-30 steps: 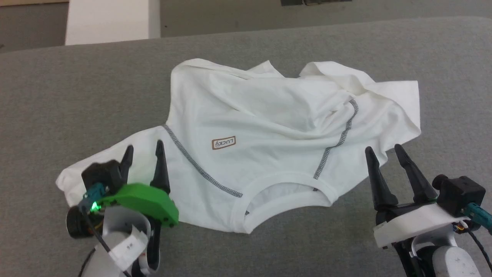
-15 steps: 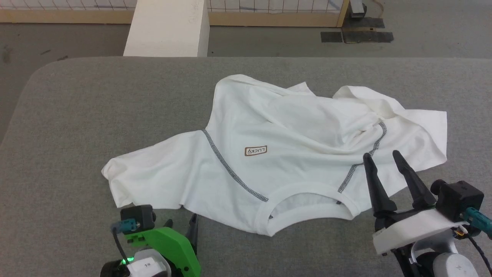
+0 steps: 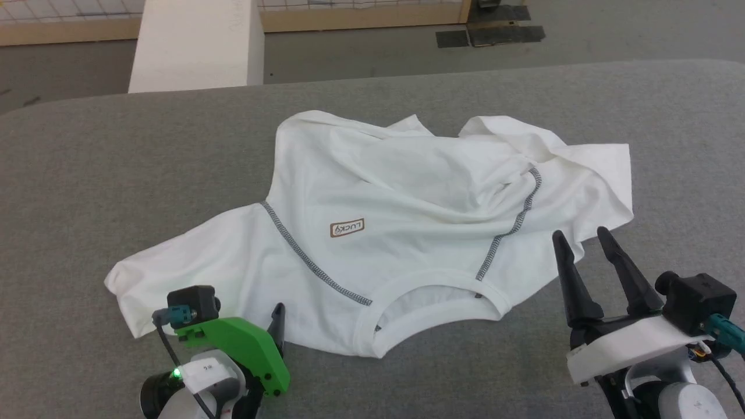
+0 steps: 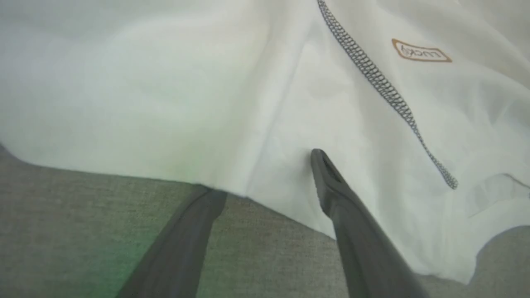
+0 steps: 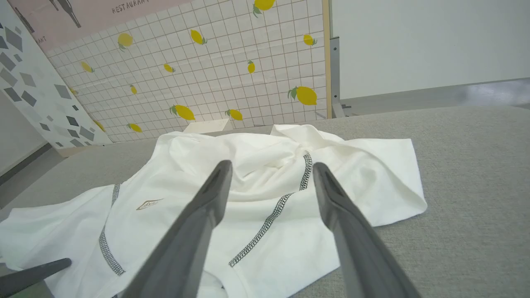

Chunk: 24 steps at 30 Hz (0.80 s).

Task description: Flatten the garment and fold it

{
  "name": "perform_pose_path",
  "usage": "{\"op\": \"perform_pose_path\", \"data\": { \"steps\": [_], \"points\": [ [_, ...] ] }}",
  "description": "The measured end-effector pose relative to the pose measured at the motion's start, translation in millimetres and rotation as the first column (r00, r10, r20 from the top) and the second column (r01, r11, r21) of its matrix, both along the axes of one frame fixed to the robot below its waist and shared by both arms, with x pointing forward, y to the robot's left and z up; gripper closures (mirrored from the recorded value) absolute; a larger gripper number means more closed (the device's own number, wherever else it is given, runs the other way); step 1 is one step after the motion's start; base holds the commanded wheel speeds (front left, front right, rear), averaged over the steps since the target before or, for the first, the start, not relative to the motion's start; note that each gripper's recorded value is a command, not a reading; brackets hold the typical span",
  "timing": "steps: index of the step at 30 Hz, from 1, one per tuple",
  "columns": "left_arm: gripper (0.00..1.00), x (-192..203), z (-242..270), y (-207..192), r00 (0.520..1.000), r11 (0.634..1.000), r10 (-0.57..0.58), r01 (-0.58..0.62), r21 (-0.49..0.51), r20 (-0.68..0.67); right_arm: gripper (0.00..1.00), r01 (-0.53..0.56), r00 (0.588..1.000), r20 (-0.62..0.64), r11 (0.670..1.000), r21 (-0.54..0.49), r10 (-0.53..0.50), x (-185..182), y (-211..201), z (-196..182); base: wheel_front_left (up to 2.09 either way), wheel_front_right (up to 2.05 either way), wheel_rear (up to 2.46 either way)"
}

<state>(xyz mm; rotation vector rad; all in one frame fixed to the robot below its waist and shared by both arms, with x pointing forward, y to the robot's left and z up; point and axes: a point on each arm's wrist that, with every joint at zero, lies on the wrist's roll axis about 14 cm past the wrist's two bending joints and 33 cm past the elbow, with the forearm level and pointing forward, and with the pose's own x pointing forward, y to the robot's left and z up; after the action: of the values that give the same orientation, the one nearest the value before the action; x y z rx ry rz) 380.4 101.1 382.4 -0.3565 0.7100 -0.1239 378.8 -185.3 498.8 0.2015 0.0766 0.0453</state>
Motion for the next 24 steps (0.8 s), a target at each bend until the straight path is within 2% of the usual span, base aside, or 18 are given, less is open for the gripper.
{"op": "perform_pose_path", "data": {
  "steps": [1, 2, 4, 7, 10, 13, 17, 21, 24],
  "points": [
    [0.75, 1, -1, -2, 1.0, 1.0, -0.012, 0.012, 0.0, -0.001, 0.0, 0.008, 1.0, -0.002, 1.0, -0.001, -0.008, -1, -3, -1, 0.0, 0.0, 0.0],
    [1.0, 2, -1, -4, 1.0, 1.0, -0.021, 0.021, 0.0, -0.001, 0.0, 0.016, 1.0, -0.007, 1.0, -0.003, -0.016, -2, -5, -2, 0.0, 0.0, 0.0],
    [1.0, 3, -1, -5, 1.0, 1.0, -0.026, 0.026, -0.004, 0.004, 0.0, 0.03, 0.999, -0.032, 1.0, -0.005, -0.03, -4, -10, -7, 0.0, 0.0, 0.0],
    [1.0, 3, 1, -7, 0.999, 1.0, -0.028, 0.029, -0.01, 0.019, 0.0, 0.058, 0.99, -0.132, 0.998, 0.004, -0.057, -12, -21, -29, 0.0, 0.0, 0.0],
    [1.0, 2, 5, -4, 0.999, 1.0, -0.02, 0.021, -0.012, 0.03, 0.0, 0.086, 0.959, -0.273, 0.996, 0.036, -0.073, -24, -30, -60, 0.0, 0.0, 0.0],
    [1.0, 0, 8, 0, 0.999, 1.0, -0.006, 0.007, -0.012, 0.043, 0.0, 0.085, 0.932, -0.359, 0.994, 0.075, -0.052, -27, -27, -77, 0.0, 0.0, 0.0],
    [1.0, -3, 10, 3, 0.999, 1.0, 0.002, -0.001, -0.02, 0.054, 0.0, 0.113, 0.902, -0.43, 0.984, 0.134, -0.045, -23, -31, -92, 0.0, 0.0, 0.0],
    [1.0, -4, 8, 3, 0.999, 1.0, 0.001, 0.0, -0.024, 0.05, 0.0, 0.123, 0.872, -0.488, 0.981, 0.151, -0.034, -6, -33, -104, 0.0, 0.0, 0.0],
    [1.0, -4, 7, 4, 0.999, 1.0, 0.003, -0.002, -0.028, 0.051, 0.0, 0.124, 0.825, -0.566, 0.979, 0.164, -0.01, -1, -31, -120, 0.0, 0.0, 0.0]
  ]
}}
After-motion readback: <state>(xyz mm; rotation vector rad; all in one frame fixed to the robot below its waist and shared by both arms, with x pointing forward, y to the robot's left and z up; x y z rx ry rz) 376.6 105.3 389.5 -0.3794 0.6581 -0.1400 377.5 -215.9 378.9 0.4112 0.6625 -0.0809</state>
